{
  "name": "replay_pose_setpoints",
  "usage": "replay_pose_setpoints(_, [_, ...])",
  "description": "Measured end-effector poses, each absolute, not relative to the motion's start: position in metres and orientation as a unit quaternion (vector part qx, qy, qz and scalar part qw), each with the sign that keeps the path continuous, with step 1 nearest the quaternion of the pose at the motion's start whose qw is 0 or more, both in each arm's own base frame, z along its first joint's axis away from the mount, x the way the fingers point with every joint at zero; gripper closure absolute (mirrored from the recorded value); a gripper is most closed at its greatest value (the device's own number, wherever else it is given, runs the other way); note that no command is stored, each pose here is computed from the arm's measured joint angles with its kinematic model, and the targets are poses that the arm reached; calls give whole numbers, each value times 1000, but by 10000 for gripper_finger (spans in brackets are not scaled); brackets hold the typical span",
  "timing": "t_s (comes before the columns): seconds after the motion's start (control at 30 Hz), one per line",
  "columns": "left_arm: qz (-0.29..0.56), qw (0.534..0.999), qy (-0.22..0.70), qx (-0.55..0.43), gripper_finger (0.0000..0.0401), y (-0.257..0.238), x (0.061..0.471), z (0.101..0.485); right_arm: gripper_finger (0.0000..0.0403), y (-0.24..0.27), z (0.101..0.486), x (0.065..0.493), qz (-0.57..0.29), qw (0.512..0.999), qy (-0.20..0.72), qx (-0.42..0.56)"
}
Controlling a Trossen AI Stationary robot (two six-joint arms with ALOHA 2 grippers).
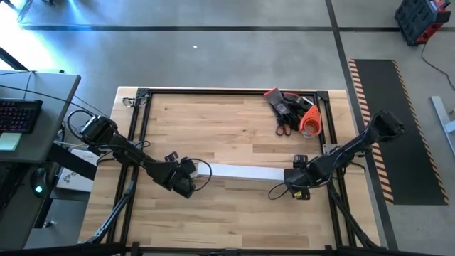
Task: Ziptie cables
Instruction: Close the white cable duct
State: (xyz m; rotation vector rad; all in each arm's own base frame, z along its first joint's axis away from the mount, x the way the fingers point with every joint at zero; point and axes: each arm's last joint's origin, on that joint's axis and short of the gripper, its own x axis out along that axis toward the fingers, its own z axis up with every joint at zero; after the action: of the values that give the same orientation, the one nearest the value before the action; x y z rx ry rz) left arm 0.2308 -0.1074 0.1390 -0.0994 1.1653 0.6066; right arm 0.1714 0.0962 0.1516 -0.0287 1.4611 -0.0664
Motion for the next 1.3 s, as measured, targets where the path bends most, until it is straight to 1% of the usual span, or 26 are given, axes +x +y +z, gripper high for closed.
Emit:
replay_pose_setpoints(0.17, [287, 787, 542, -62, 401, -106, 226, 147, 98, 94, 146, 168, -56, 751, 658, -19])
replay_pose_setpoints(0.3, [274, 802, 524, -82, 401, -109, 221, 161, 98, 91, 141, 165, -74, 746, 662, -6])
replay_pose_setpoints(0.43, [266, 817, 503, -96, 401, -109, 216, 174, 97, 91, 141, 165, -74, 746, 662, -7])
replay_pose_setpoints(0.67, [265, 811, 510, -105, 401, -104, 221, 172, 87, 94, 142, 173, -53, 780, 623, -34])
replay_pose_setpoints(0.83, [264, 812, 509, -108, 401, -105, 222, 171, 90, 95, 142, 173, -44, 777, 627, -31])
replay_pose_setpoints(0.97, [264, 812, 508, -111, 401, -105, 222, 171, 103, 95, 142, 173, -43, 776, 628, -27])
replay_pose_setpoints(1.3, [270, 814, 503, -107, 401, -105, 222, 171, 163, 95, 142, 173, -45, 777, 628, -23])
